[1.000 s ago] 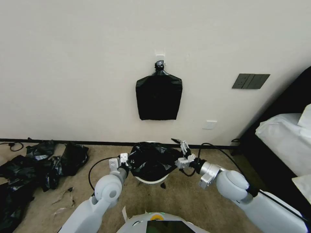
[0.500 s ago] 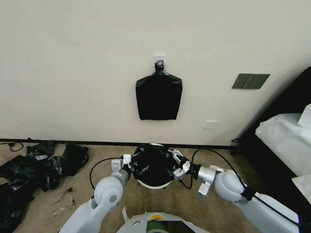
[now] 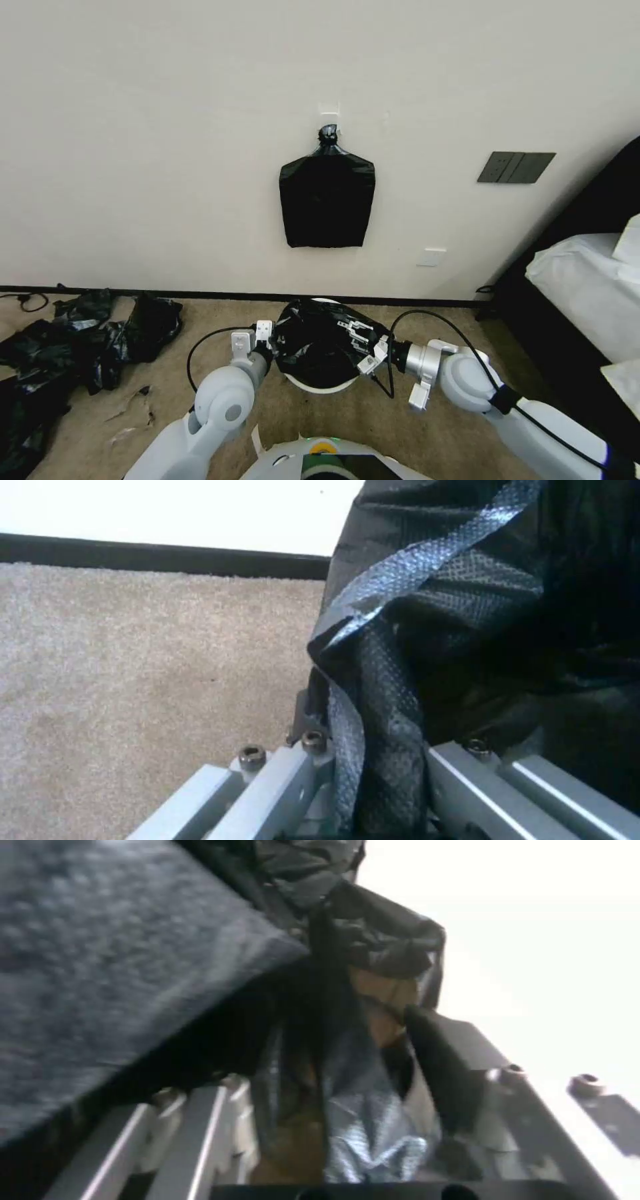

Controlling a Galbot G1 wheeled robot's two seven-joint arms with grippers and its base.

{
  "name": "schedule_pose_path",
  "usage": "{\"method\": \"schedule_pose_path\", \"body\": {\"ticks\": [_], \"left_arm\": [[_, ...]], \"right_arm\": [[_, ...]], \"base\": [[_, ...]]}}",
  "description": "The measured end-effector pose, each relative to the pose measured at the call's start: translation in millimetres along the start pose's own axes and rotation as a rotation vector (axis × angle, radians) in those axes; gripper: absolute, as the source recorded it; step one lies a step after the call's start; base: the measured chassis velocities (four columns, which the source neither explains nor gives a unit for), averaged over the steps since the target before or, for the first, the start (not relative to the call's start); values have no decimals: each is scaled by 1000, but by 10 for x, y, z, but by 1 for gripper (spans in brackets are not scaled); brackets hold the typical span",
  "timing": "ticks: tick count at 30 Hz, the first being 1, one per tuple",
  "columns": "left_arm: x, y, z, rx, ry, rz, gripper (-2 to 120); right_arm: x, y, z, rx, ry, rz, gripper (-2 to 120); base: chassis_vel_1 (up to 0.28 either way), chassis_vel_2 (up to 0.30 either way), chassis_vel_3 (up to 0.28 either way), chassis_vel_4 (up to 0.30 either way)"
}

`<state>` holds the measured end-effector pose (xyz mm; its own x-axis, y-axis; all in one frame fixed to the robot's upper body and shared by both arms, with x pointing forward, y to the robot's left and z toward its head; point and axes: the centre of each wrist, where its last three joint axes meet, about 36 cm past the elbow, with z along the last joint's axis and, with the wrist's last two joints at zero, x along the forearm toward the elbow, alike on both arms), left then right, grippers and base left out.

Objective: Place a trash bag onto the trash bin.

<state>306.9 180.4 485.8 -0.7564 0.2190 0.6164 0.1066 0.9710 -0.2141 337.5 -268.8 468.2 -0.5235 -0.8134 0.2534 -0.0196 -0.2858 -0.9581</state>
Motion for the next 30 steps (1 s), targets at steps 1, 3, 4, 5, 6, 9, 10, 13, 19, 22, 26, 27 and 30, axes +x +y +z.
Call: {"method": "schedule_pose_path", "body": {"ticks": [1, 3, 4, 5, 6, 9, 10, 13, 19, 22, 26, 27, 30], "left_arm": [[2, -1, 0, 0, 0, 0, 1], [4, -1, 1, 0, 0, 0, 1], [5, -2, 2, 1, 0, 1, 1], [6, -2, 2, 1, -1, 0, 1], [7, -2, 3, 1, -2, 1, 1], [9, -2, 8, 0, -7, 3, 1], [9, -1, 14, -1, -10, 5, 1], [13, 5, 36, -9, -25, 10, 1], [6, 37, 117, -78, -87, 26, 1], [9, 55, 192, -124, -115, 43, 1], [28, 71, 290, -179, -145, 64, 1], [37, 77, 323, -203, -163, 72, 1], [65, 86, 386, -257, -204, 92, 1]], "right_arm": [[2, 6, -6, -10, -2, -2, 41], [4, 8, -12, -17, -3, -2, 37], [6, 10, -18, -28, -4, -2, 31], [8, 12, -20, -37, -5, -1, 28], [10, 13, -22, -46, -5, 0, 23], [19, 14, -23, -101, -1, 11, 14], [22, 10, -23, -126, 1, 18, 8], [29, 2, -24, -198, -1, 37, 0], [36, -51, -33, -517, -17, 141, 0], [24, -136, 9, -684, -16, 216, 0], [11, -231, 83, -886, 15, 285, 0], [4, -259, 113, -952, 34, 304, 0], [-14, -275, 174, -1063, 79, 315, 0]], "base": [[0, 0, 0, 0], [0, 0, 0, 0], [0, 0, 0, 0], [0, 0, 0, 0], [0, 0, 0, 0], [0, 0, 0, 0], [0, 0, 0, 0], [0, 0, 0, 0], [0, 0, 0, 0], [0, 0, 0, 0], [0, 0, 0, 0], [0, 0, 0, 0], [0, 0, 0, 0]]}}
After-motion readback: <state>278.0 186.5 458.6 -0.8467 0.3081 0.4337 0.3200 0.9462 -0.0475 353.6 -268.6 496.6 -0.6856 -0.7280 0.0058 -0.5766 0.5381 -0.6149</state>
